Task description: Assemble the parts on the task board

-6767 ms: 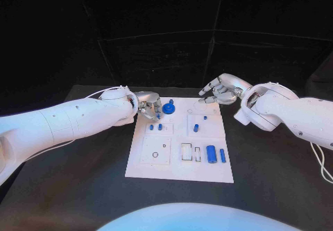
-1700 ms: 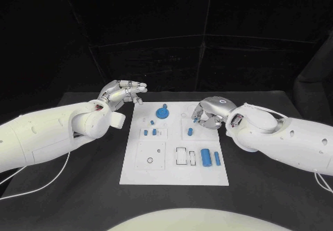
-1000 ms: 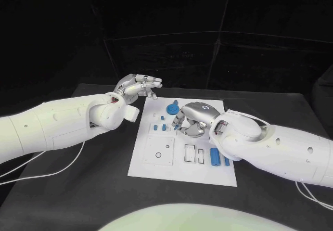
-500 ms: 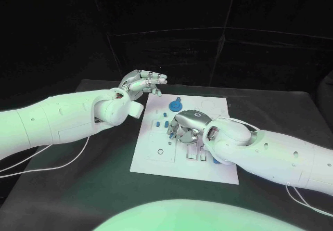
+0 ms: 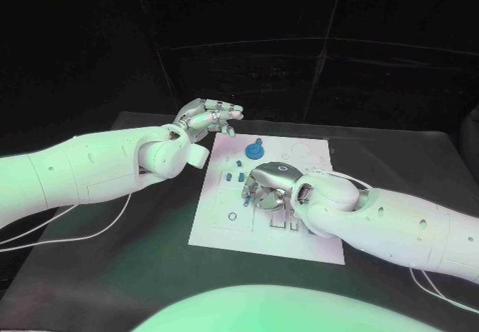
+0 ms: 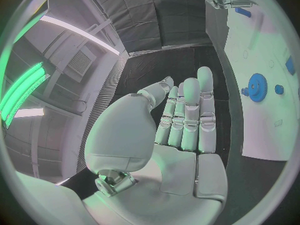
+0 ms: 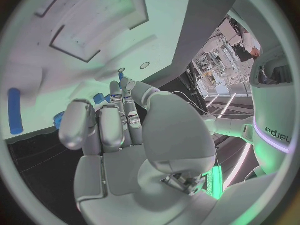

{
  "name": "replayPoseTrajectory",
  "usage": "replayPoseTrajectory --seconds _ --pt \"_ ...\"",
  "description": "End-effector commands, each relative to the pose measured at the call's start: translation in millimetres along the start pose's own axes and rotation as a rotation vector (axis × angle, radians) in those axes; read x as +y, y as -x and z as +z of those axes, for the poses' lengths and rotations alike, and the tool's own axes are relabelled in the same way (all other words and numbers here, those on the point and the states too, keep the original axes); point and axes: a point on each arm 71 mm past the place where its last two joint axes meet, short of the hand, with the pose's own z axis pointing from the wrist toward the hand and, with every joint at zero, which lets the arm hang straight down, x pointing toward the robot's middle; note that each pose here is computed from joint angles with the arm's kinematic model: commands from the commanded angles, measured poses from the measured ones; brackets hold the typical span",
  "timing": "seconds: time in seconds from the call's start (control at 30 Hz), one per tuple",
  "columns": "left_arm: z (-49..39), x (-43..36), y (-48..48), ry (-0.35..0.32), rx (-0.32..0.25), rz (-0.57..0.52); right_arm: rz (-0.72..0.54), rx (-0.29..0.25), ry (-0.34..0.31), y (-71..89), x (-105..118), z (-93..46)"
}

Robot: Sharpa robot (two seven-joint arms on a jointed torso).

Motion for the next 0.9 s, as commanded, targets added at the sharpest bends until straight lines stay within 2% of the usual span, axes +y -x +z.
replayPoseTrajectory --seconds 0.03,0.9 --pt "0.7 -1.9 -1.6 -0.012 0.013 -0.009 -0.016 0.031 0.013 -2.3 1.9 0.8" --pt "0.5 -1.6 -1.4 -0.005 0.018 -0.012 -0.073 0.050 0.006 -5.6 4.7 6.7"
